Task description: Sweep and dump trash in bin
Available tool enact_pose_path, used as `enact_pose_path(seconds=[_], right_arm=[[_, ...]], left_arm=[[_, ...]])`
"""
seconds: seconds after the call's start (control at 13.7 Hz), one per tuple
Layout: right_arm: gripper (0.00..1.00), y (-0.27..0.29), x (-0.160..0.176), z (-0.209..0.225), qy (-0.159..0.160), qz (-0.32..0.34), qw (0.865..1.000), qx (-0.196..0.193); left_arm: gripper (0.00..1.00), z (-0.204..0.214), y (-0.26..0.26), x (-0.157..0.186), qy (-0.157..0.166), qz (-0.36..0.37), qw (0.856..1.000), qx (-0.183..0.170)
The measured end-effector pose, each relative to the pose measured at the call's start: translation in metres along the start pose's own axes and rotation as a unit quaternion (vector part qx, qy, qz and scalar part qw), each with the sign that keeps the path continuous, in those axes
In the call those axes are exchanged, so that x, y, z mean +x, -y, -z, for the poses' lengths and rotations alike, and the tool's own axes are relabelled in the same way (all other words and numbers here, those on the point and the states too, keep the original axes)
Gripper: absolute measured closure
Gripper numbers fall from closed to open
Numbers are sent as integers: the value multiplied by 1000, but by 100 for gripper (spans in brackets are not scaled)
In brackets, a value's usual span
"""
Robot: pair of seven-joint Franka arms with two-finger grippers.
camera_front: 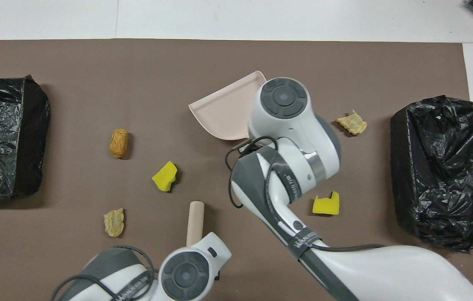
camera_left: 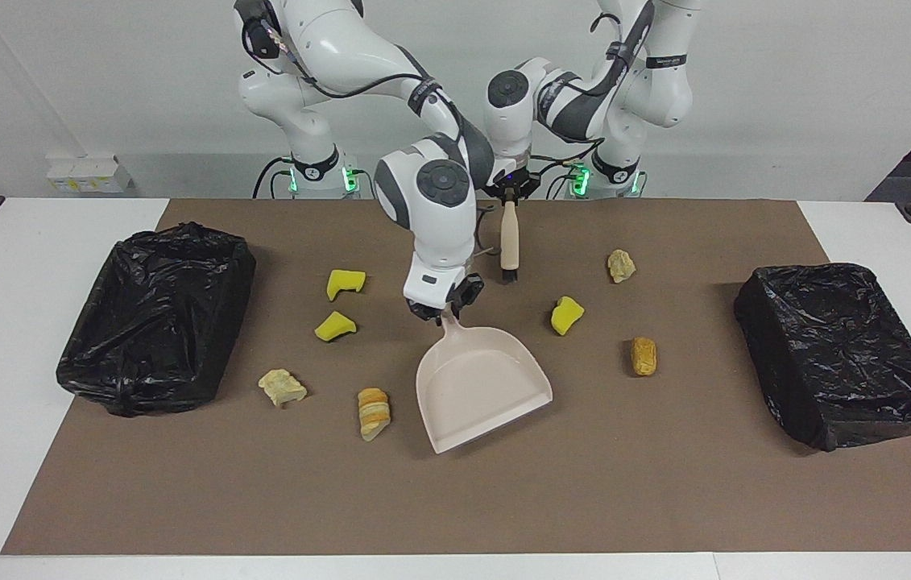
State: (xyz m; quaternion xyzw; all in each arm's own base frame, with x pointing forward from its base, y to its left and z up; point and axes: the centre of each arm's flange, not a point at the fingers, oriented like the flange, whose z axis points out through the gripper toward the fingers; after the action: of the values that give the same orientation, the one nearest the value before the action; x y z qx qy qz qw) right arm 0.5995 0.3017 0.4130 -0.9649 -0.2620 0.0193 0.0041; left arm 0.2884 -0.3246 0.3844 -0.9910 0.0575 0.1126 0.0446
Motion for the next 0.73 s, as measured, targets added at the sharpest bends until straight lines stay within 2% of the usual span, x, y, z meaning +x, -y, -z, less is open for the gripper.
enact_pose_path(seconds=[0.22, 0.37, 0.51, 0.66, 0.73], right_arm=[[67, -51, -24, 18, 26, 130, 991, 7], [67, -64, -35, 21, 48, 201, 978, 9], [67, -66, -41, 19, 70, 265, 962, -10], [67, -57, -48, 12, 89, 341, 935, -27], [67, -50, -52, 8, 91, 377, 921, -28]], left_arm=[[74, 31, 72, 32, 1, 33, 999, -15], [74, 35, 113, 46, 2, 49, 999, 5], [74, 30, 153, 51, 36, 86, 995, 27], [74, 27, 190, 45, 86, 140, 986, 39], [74, 26, 201, 41, 99, 179, 978, 44]])
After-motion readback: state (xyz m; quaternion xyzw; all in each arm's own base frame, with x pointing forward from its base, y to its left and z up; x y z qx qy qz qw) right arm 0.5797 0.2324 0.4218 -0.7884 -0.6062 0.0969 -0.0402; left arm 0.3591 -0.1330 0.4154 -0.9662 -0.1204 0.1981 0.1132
